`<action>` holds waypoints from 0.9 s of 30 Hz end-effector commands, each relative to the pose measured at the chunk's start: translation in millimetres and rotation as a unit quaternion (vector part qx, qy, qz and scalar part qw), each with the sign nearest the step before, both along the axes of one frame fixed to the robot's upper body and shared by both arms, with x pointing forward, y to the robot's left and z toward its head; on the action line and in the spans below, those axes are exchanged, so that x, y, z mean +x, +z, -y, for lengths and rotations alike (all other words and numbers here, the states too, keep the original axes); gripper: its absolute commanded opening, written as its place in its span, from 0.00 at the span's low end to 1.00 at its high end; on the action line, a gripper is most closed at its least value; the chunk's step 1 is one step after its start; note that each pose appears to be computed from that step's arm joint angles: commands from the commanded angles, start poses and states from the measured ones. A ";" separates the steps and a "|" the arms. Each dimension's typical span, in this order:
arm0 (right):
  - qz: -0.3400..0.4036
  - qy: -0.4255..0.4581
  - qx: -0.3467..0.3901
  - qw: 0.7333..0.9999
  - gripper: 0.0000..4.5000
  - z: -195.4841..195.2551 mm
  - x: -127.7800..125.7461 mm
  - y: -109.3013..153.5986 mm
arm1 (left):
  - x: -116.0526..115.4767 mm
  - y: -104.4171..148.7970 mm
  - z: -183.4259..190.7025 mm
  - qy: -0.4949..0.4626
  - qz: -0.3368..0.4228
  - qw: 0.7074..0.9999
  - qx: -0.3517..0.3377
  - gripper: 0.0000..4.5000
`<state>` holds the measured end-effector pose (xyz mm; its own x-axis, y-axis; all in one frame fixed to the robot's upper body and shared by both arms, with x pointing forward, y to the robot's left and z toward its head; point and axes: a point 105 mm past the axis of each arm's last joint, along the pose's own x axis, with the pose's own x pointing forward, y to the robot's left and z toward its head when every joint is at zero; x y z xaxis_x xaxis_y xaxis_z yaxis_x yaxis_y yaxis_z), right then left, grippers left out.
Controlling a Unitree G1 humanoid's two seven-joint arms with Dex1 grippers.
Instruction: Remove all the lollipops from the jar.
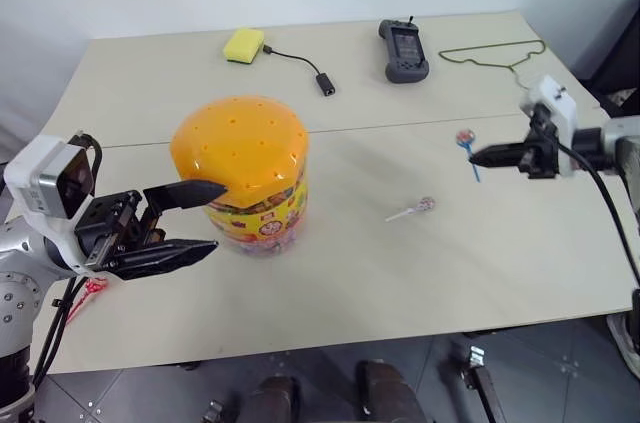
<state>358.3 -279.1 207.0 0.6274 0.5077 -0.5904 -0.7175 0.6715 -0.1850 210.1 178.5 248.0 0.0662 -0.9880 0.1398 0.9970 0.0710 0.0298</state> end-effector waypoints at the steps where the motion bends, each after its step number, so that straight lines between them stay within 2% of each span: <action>1: 0.018 -0.015 -0.080 0.997 0.01 23.1 0.5 -16.9 | -0.5 -5.6 3.1 -0.008 0.008 1.000 0.026 0.82; 6: -0.006 -0.062 -0.087 0.994 0.01 52.3 -4.0 -43.1 | 2.1 -11.7 7.0 -0.012 0.014 0.999 0.038 0.82; 7: -0.008 -0.062 -0.075 0.995 0.10 54.2 -5.9 -43.9 | 3.8 -8.9 6.5 -0.005 0.020 0.999 0.034 0.82; 8: -0.004 -0.063 -0.065 0.996 0.14 56.1 -7.0 -42.6 | 4.7 -6.3 5.7 0.000 0.024 0.999 0.031 0.82; 10: 0.029 -0.062 -0.056 0.996 0.29 60.1 -5.6 -31.4 | 6.3 -1.7 2.7 0.016 0.034 0.999 0.027 0.82; 15: 0.126 -0.028 0.017 0.992 0.64 55.5 -3.4 21.5 | 7.1 -1.5 -7.9 0.051 0.009 0.998 0.047 0.82; 17: 0.189 0.090 0.092 0.973 0.79 20.1 -11.6 55.2 | 14.0 -3.2 -30.4 0.119 -0.006 0.991 0.066 0.82; 18: 0.206 0.126 0.109 0.964 0.86 10.9 -16.2 63.5 | 15.5 -3.5 -37.1 0.137 -0.010 0.988 0.071 0.82; 20: 0.212 0.262 0.135 0.932 0.99 -48.9 -27.8 55.1 | 26.3 -17.6 -73.8 0.232 -0.038 0.968 0.084 0.82; 21: 0.212 0.295 0.143 0.920 0.99 -65.1 -33.1 51.9 | 28.6 -21.9 -84.6 0.258 -0.046 0.961 0.089 0.82; 22: 0.227 0.333 0.202 0.893 0.99 -94.8 -39.2 51.6 | 29.6 -37.3 -93.5 0.282 -0.063 0.951 0.110 0.82; 24: 0.216 0.396 0.201 0.870 0.99 -129.8 -48.8 19.4 | 33.2 -71.1 -100.5 0.321 -0.056 0.932 0.159 0.82; 25: 0.213 0.414 0.194 0.863 0.99 -139.0 -52.3 9.0 | 33.9 -80.8 -101.0 0.330 -0.045 0.926 0.176 0.82; 27: 0.188 0.411 0.195 0.870 0.99 -142.9 -50.5 -10.2 | 38.3 -88.9 -97.1 0.344 -0.018 0.920 0.186 0.82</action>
